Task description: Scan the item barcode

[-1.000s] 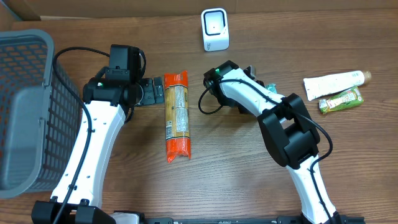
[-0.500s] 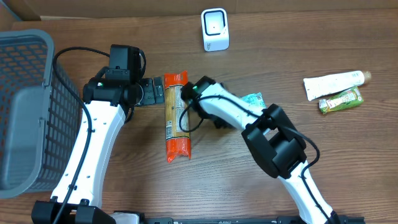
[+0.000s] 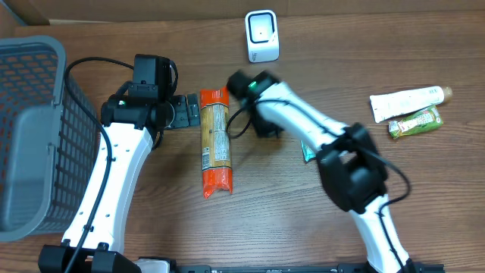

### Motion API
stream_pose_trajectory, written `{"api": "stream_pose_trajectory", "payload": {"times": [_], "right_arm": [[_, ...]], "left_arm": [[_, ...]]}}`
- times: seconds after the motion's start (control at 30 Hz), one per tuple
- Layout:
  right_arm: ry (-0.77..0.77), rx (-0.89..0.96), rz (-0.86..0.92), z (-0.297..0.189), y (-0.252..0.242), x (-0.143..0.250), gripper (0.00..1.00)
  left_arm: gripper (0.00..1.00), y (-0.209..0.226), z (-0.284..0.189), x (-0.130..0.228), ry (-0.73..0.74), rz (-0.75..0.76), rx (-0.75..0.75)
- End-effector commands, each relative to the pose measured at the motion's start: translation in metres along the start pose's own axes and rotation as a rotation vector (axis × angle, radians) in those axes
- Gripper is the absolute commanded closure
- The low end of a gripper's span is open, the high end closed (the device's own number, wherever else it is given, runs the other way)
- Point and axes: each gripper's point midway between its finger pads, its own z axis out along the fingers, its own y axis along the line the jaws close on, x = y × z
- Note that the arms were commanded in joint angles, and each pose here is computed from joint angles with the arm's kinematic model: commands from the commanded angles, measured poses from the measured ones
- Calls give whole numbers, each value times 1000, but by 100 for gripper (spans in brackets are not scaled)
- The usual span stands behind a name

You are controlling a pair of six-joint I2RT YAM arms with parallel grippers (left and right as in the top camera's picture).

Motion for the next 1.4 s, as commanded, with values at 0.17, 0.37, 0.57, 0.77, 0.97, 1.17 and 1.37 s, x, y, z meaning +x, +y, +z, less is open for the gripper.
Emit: {"api": "stream_pose_trajectory", "payload": {"times": [0.17, 0.37, 0.57, 0.77, 0.97, 1.17, 1.37], "right_arm": [[-22, -342, 259, -44, -81, -20, 96], [84, -364, 309, -6, -104, 4, 96], [141, -431, 223, 39, -65, 31, 96], [142, -430, 212, 57, -54, 40, 82], [78, -429, 197, 32, -67, 19, 55], [-46, -461, 192, -34, -81, -3, 72], [41, -516, 136, -22, -50, 22, 92]], "left_arm": [[0, 0, -1, -2, -6, 24, -7], [0, 0, -1, -2, -6, 24, -7], [0, 0, -1, -2, -6, 24, -7], [1, 0, -1, -2, -6, 24, -7], [0, 0, -1, -2, -6, 24, -7], [0, 0, -1, -2, -7, 24, -7], [0, 0, -1, -2, -6, 24, -7]]}}
